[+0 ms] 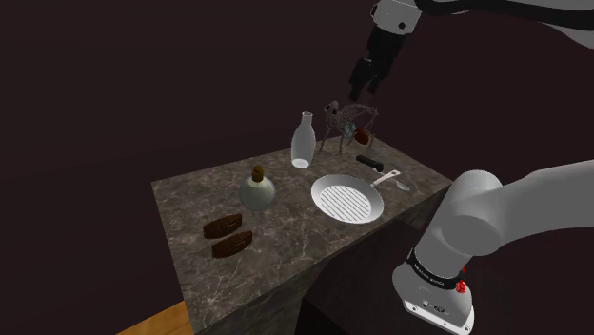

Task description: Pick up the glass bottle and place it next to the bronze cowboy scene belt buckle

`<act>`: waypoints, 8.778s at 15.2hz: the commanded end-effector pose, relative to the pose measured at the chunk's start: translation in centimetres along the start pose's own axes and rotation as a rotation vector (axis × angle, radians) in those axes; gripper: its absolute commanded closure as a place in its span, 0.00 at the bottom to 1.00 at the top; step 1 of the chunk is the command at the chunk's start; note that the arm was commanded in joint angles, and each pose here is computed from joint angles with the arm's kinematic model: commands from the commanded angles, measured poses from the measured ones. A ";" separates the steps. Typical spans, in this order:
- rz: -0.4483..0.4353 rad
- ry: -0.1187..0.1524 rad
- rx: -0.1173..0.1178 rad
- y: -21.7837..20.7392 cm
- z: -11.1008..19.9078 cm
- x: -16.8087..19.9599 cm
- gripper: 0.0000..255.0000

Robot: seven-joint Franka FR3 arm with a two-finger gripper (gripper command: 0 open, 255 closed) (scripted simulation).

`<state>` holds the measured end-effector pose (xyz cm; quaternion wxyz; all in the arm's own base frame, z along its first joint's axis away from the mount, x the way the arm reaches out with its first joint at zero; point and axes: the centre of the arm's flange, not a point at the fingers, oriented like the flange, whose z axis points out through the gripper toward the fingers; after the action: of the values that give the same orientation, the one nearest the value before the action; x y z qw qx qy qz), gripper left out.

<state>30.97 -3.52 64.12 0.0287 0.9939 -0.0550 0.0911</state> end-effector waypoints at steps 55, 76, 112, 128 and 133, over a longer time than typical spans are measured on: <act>0.118 -0.035 0.020 14.6 27.8 24.8 1.00; 0.118 -0.035 0.020 15.1 16.9 26.8 1.00; 0.118 -0.035 0.020 -12.8 -3.0 9.8 1.00; 0.118 -0.035 0.020 -28.6 -11.6 -0.2 1.00; 0.118 -0.035 0.020 -28.7 -9.0 -0.7 1.00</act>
<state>32.04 25.61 72.05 0.0126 0.9906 -0.1129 0.0756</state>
